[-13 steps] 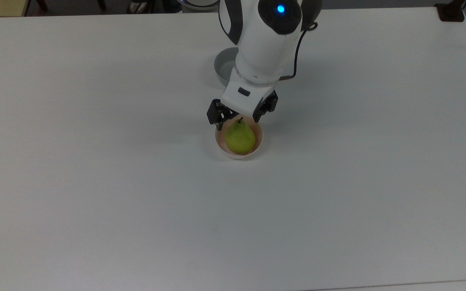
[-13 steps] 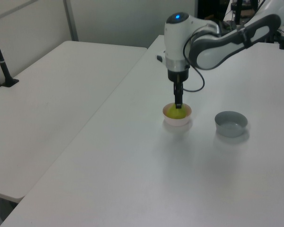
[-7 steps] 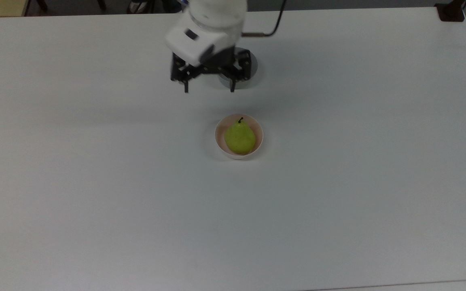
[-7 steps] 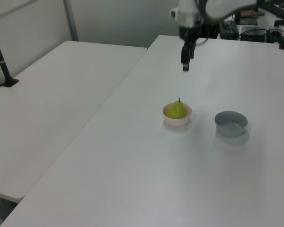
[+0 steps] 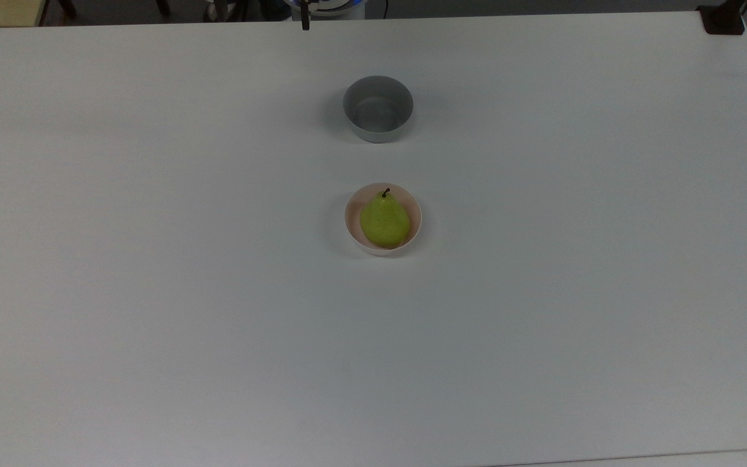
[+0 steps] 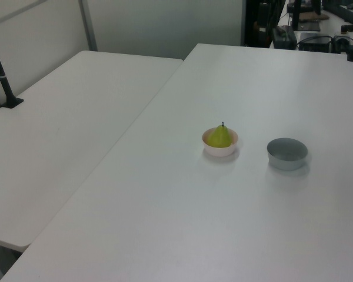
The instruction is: Place the pear in the bowl
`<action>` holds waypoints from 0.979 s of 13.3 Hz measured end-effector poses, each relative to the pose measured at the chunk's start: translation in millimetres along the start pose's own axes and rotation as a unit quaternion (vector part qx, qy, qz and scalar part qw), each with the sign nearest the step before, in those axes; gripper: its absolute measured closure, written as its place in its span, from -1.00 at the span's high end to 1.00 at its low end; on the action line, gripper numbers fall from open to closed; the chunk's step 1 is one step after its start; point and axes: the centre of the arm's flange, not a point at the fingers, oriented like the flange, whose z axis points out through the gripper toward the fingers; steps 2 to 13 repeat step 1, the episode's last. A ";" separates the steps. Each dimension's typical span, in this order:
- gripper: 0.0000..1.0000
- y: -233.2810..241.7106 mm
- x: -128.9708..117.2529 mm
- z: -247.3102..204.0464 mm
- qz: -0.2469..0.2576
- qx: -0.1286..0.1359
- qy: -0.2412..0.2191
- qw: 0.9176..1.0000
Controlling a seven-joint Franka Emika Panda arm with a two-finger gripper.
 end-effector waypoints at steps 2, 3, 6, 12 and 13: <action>1.00 -1.9 -0.9 2.1 -0.002 0.000 -0.002 1.000; 1.00 -1.9 -0.9 2.1 -0.002 0.000 -0.002 1.000; 1.00 -1.9 -0.9 2.1 -0.002 0.000 -0.002 1.000; 1.00 -1.9 -0.9 2.1 -0.002 0.000 -0.002 1.000; 1.00 -1.9 -0.9 2.1 -0.002 0.000 -0.002 1.000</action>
